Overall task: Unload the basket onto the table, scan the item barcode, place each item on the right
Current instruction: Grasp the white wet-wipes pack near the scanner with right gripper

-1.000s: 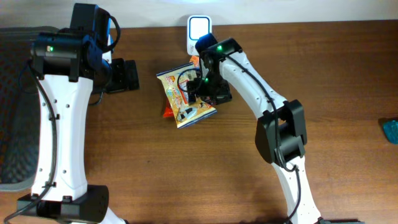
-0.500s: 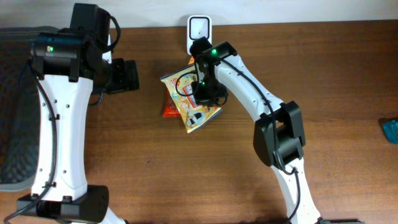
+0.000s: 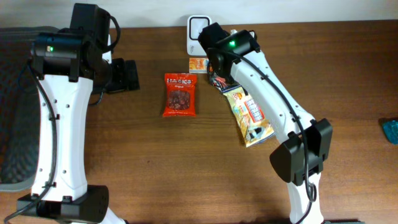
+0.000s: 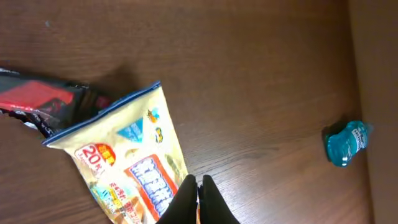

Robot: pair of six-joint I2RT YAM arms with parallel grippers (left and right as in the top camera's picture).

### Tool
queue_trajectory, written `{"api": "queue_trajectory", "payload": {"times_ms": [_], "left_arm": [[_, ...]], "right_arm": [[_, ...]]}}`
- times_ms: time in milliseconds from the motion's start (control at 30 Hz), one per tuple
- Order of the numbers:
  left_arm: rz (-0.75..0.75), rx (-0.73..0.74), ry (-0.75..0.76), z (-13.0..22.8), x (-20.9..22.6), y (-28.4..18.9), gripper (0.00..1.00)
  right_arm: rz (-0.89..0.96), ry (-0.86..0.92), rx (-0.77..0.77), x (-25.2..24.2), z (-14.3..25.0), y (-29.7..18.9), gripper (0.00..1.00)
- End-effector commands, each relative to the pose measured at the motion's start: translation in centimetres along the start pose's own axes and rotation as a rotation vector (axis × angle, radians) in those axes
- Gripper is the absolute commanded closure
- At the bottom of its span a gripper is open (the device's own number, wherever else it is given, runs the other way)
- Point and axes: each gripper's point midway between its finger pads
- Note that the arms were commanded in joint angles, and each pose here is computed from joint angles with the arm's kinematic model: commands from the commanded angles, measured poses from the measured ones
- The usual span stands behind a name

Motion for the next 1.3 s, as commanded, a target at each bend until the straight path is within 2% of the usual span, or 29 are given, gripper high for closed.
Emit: {"api": "queue_trajectory", "payload": {"times_ms": [0,33,67,100,133,167,200,233,300,333,400,500,700,733,800,833,900,1033,1167,1267], "left_arm": [[0.01,-0.001,-0.013,0.0,0.1,-0.2,0.01],[0.01,-0.001,-0.013,0.0,0.1,-0.2,0.01],[0.01,-0.001,-0.013,0.0,0.1,-0.2,0.01],[0.01,-0.001,-0.013,0.0,0.1,-0.2,0.01],[0.01,-0.001,-0.013,0.0,0.1,-0.2,0.01],[0.01,-0.001,-0.013,0.0,0.1,-0.2,0.01],[0.01,-0.001,-0.014,0.0,0.1,-0.2,0.01],[0.01,-0.001,-0.013,0.0,0.1,-0.2,0.01],[0.01,-0.001,-0.013,0.0,0.1,-0.2,0.01],[0.01,-0.001,-0.013,0.0,0.1,-0.2,0.01],[0.01,-0.001,-0.014,0.0,0.1,-0.2,0.01],[0.01,-0.001,-0.013,0.0,0.1,-0.2,0.01],[0.01,-0.001,-0.014,0.0,0.1,-0.2,0.01],[0.01,-0.001,-0.013,0.0,0.1,-0.2,0.01],[0.01,-0.001,-0.014,0.0,0.1,-0.2,0.01],[0.01,-0.001,-0.014,0.0,0.1,-0.2,0.01],[0.01,-0.001,-0.013,0.0,0.1,-0.2,0.01],[0.01,-0.001,-0.013,0.0,0.1,-0.2,0.01],[0.01,-0.001,-0.013,0.0,0.1,-0.2,0.01],[0.01,-0.001,-0.014,0.0,0.1,-0.2,0.01]], "right_arm": [[-0.089,0.023,-0.011,1.6,-0.1,-1.3,0.96],[-0.168,0.024,0.009,3.3,0.1,-1.2,0.94],[-0.22,0.027,0.021,4.4,0.2,-1.2,0.85],[-0.26,0.026,0.034,5.7,0.1,-0.8,0.72],[-0.267,0.024,0.038,6.3,0.0,-0.3,0.62],[-0.275,0.02,0.048,7.1,0.0,0.3,0.45],[-0.293,0.011,0.07,8.0,0.3,0.9,0.31],[-0.326,-0.035,0.101,9.2,0.9,1.5,0.29],[-0.432,-0.255,0.153,12.2,2.6,2.5,0.25],[-0.416,-0.299,0.174,12.9,3.1,3.5,0.2],[-0.321,-0.322,0.203,12.9,3.6,5.8,0.12],[-0.159,-0.241,0.217,12.0,3.6,8.4,0.11],[-0.131,-0.268,0.252,13.9,4.9,11.6,0.11],[-0.131,-0.265,0.251,14.1,4.9,12.0,0.15],[-0.134,-0.26,0.245,14.4,4.9,12.2,0.59],[-0.133,-0.258,0.242,14.4,4.9,12.2,0.69],[-0.111,-0.257,0.228,13.9,4.4,12.0,0.96],[-0.128,-0.229,0.197,12.3,2.7,9.4,0.96],[-0.271,-0.162,0.173,10.1,0.9,3.9,0.96],[-0.32,-0.158,0.179,8.6,0.9,2.7,0.96]]}}
Point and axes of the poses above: each gripper's point midway between its finger pads, its own y axis out along the fingers, its own x axis along the line the jaws close on, z = x × y, and after that the axes turned 12 degrees about -y, right-handed
